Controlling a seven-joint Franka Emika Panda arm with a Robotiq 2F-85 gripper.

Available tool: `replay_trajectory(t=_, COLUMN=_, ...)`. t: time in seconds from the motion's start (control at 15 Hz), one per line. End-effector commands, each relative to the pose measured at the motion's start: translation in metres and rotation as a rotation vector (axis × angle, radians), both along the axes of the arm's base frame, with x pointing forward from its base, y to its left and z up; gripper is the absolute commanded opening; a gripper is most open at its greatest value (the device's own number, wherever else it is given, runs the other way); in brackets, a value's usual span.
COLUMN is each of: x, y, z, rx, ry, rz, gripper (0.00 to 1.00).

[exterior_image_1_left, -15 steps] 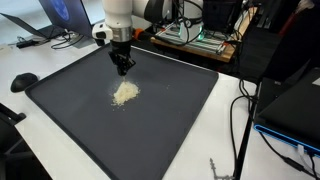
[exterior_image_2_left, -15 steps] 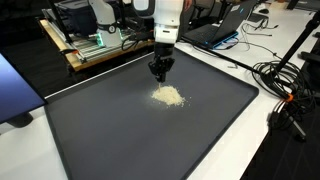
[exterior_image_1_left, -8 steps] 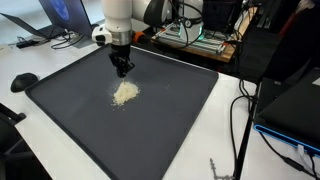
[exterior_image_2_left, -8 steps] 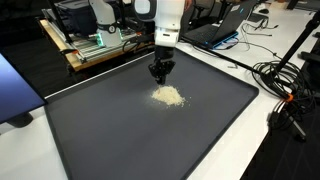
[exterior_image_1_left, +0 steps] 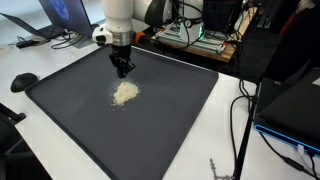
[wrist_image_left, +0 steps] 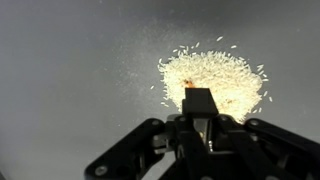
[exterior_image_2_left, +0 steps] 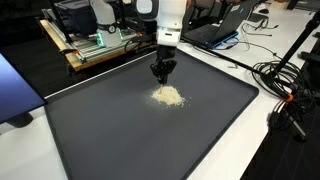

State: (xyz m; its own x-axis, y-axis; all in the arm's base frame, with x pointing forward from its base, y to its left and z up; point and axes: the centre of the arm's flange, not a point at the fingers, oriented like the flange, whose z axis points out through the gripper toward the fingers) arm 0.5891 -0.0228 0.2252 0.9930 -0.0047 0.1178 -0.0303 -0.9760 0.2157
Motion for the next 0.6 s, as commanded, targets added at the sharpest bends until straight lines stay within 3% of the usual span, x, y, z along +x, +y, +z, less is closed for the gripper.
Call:
replay_trajectory(t=0.0, x=0.0047, y=0.0003, z=0.0011, rx=-0.024, ry=-0.018, rz=-0.02, gripper=0.04)
replay_trajectory(t=0.53, x=0.0035, y=-0.0068, z=-0.0021, rx=-0.027, ry=0.019, rz=-0.041, gripper=0.04)
